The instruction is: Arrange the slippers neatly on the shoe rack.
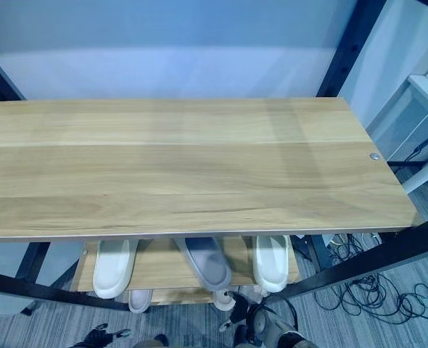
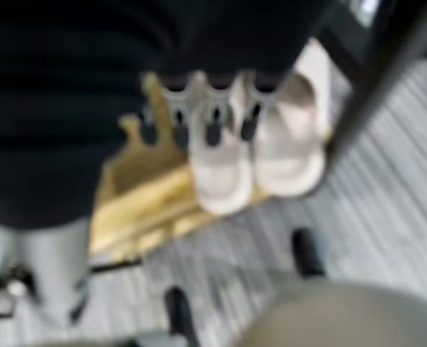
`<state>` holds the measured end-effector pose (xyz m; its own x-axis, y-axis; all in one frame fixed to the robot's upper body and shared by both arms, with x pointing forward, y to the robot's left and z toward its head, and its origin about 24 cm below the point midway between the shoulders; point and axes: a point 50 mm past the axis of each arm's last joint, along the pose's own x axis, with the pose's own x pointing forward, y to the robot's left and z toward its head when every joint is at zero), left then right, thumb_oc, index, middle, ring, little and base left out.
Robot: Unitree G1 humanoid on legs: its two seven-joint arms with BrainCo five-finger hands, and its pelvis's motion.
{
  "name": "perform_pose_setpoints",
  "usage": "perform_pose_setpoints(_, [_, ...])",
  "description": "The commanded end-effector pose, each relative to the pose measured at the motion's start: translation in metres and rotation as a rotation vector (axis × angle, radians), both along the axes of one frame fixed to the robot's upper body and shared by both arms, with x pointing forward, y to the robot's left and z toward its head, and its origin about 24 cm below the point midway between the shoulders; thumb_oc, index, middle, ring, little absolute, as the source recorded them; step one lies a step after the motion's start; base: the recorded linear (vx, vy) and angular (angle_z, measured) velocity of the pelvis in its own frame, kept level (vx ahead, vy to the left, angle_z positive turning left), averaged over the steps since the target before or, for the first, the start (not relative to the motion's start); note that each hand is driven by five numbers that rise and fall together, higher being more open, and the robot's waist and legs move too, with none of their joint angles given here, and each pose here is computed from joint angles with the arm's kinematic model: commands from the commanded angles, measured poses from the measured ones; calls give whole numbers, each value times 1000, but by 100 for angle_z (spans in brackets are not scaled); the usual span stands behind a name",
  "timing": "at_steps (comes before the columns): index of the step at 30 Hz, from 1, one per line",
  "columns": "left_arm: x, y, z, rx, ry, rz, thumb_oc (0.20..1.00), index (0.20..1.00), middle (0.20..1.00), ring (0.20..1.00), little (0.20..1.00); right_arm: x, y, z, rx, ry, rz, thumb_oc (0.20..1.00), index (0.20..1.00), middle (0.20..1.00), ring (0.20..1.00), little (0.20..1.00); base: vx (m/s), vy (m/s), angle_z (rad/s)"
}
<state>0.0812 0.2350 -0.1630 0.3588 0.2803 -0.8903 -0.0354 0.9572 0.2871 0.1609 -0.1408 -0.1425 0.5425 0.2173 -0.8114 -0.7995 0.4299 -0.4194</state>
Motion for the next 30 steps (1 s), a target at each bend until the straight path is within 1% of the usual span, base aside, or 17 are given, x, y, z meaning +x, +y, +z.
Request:
perform_pose_setpoints(1, [15,-1,2,-4,-40,55,1000,1000,1000,1000,1000,6,1,1,-17,-16,27,1000,1000,1000,1000,1000,-103,143,9])
perform_pose_setpoints(5, [9,-9,-1,-19,-18,48,1000,1000,1000,1000,1000,3,-8,0,-41,-7,9,1000,1000,1000,1000,1000,-81,235,10])
perform_pose_setpoints(7, [6,-11,-2,-11,3,25,1000,1000,1000,1000,1000,-6,-17,-4,-41,17,-47,1000,1000,1000,1000,1000,-54,388,16])
perform_pose_setpoints(8, [13,-17,-2,-13,-5,-25,1000,1000,1000,1000,1000,-11,-25,-5,-53,37,-90,1000,1000,1000,1000,1000,-47,342,17])
perform_pose_setpoints(9, [13,-17,-2,-13,-5,-25,1000,1000,1000,1000,1000,-11,-25,-5,-53,37,-90,1000,1000,1000,1000,1000,-105,443,4])
perform_pose_setpoints(10, [16,-18,-1,2,5,-92,1000,1000,1000,1000,1000,-14,-27,-7,-62,51,-112,1000,1000,1000,1000,1000,-63,204,1])
perform_pose_setpoints(11, [16,-18,-1,2,5,-92,1000,1000,1000,1000,1000,-14,-27,-7,-62,51,-112,1000,1000,1000,1000,1000,-143,411,-9])
perform_pose_setpoints(13, [28,-11,3,37,-10,-166,1000,1000,1000,1000,1000,-10,-26,-7,-47,60,-180,1000,1000,1000,1000,1000,-238,421,-43])
perform_pose_setpoints(16, [36,-3,7,58,-21,-195,1000,1000,1000,1000,1000,-4,-26,-5,-42,43,-196,1000,1000,1000,1000,1000,-220,216,-50])
perform_pose_setpoints(19, [24,1,4,56,24,-204,1000,1000,1000,1000,1000,-10,-31,-8,-44,62,-232,1000,1000,1000,1000,1000,-234,227,-39])
perform_pose_setpoints(24, [15,4,3,48,47,-163,1000,1000,1000,1000,1000,-18,-31,-11,-48,87,-240,1000,1000,1000,1000,1000,-39,-16,-10])
perform_pose_setpoints(27, [6,-1,0,14,62,-118,1000,1000,1000,1000,1000,-24,-29,-14,-66,112,-197,1000,1000,1000,1000,1000,5,-117,-11])
perform_pose_setpoints(30, [1,-7,-3,-5,73,-103,1000,1000,1000,1000,1000,-27,-28,-14,-60,118,-208,1000,1000,1000,1000,1000,-29,-93,-36])
